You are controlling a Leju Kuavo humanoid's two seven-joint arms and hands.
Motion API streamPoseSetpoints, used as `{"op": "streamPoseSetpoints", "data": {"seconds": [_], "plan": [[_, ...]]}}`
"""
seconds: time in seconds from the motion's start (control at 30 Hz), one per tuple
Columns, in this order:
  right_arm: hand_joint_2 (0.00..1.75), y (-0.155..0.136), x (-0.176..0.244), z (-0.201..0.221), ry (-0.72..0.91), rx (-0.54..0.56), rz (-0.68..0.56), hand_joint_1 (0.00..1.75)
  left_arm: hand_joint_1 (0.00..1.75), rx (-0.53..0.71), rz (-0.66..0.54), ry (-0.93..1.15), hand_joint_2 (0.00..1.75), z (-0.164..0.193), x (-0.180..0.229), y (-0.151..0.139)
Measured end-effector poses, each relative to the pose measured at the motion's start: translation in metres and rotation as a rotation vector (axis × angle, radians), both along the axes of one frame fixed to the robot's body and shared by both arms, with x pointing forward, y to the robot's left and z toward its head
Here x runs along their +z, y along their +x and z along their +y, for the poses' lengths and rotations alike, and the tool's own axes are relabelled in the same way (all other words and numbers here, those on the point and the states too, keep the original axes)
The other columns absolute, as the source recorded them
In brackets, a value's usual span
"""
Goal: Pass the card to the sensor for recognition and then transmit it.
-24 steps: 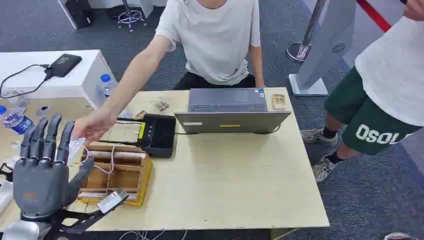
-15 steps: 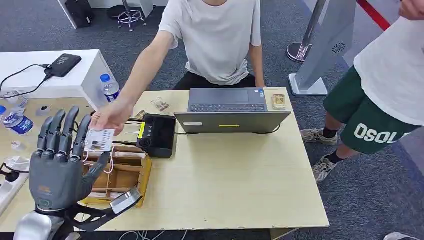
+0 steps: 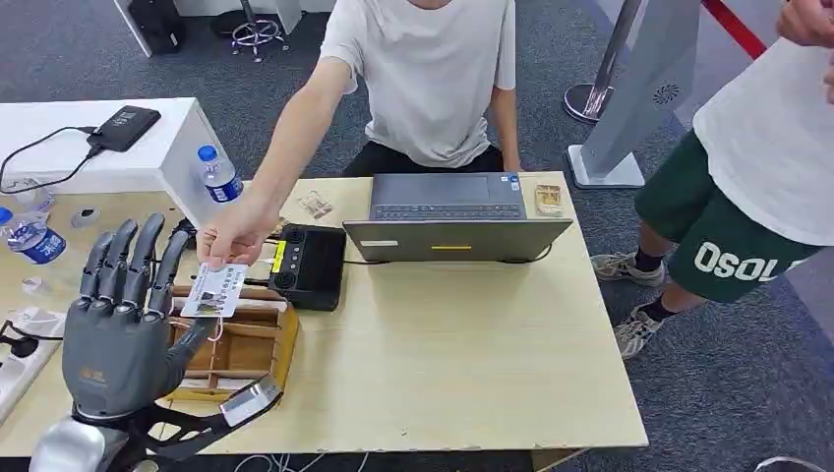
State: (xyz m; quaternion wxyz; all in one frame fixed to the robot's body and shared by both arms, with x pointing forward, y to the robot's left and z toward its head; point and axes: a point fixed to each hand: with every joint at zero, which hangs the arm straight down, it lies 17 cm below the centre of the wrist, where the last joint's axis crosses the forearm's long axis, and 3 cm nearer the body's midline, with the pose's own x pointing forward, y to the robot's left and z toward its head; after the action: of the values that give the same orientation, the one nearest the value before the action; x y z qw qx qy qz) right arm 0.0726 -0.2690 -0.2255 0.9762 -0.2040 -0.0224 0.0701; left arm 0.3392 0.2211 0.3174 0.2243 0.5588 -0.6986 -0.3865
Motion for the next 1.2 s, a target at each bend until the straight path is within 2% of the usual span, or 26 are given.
{"op": "streamPoseSetpoints", "data": {"seconds": [0.37, 0.4, 0.43, 1.2], "plan": [[1.75, 0.0002, 0.0009, -0.0005, -0.001, -0.001, -0.003, 0.00, 0.00, -0.006, 0.013, 0.014, 1.75, -0.0003, -0.0058, -0.0021], [1.75, 0.0002, 0.0009, -0.0006, -0.002, -0.001, -0.003, 0.00, 0.10, -0.007, 0.013, 0.015, 1.75, -0.0004, -0.0060, -0.0022], [1.75, 0.0000, 0.0009, -0.0006, -0.002, -0.001, -0.003, 0.00, 1.75, -0.007, 0.013, 0.015, 1.75, -0.0005, -0.0060, -0.0022], [1.75, 0.0014, 0.0027, -0.0035, -0.015, 0.011, -0.007, 0.00, 1.75, -0.036, 0.002, 0.028, 1.75, -0.0072, -0.0054, -0.0052]]}}
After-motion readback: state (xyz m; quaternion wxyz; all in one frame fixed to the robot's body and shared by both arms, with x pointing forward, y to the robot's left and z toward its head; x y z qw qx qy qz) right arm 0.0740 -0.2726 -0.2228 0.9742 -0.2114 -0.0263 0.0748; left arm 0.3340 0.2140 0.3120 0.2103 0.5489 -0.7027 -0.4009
